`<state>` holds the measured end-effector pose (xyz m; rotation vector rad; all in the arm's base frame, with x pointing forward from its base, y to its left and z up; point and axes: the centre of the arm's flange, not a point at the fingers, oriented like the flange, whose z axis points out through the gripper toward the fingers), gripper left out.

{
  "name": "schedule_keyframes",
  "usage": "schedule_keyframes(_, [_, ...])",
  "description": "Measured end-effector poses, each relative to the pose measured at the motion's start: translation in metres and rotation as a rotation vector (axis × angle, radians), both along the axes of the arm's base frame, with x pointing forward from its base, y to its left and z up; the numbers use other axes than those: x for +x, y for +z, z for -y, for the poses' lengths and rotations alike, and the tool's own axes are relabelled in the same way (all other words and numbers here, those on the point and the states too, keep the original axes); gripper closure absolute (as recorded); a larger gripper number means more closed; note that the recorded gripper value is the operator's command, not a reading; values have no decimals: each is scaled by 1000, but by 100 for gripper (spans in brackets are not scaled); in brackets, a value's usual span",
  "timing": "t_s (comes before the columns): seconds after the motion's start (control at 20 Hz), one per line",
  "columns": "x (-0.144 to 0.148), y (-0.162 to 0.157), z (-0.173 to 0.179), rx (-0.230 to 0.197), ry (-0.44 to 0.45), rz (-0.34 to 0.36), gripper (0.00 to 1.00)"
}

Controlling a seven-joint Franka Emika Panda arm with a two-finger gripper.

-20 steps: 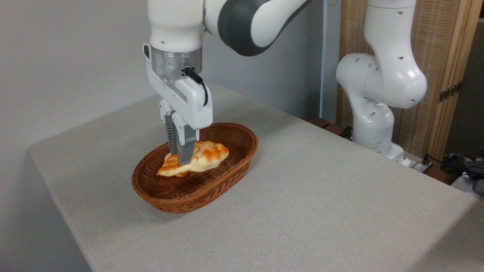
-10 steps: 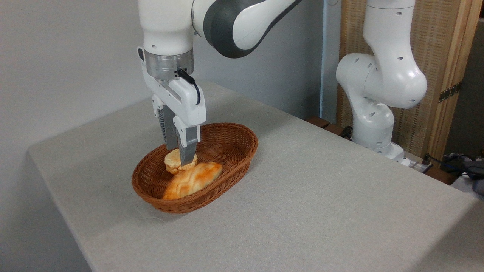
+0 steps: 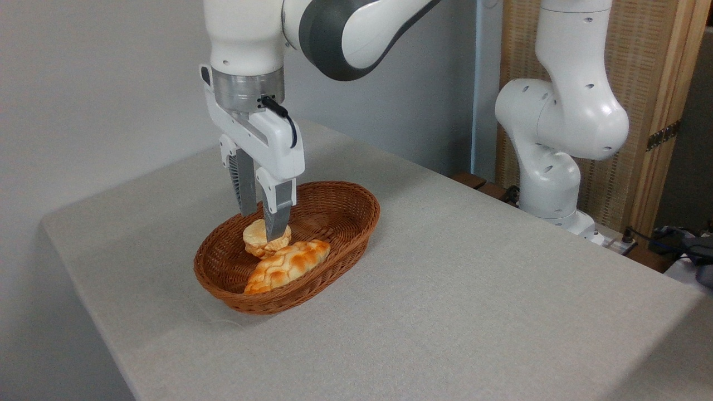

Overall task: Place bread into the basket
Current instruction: 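Open the gripper wider and raise it away from the basket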

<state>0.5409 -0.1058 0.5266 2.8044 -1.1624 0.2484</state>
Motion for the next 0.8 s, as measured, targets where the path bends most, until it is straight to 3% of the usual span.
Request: schedule_keyframes(0.8, [-12, 45, -52, 37, 90, 64, 0])
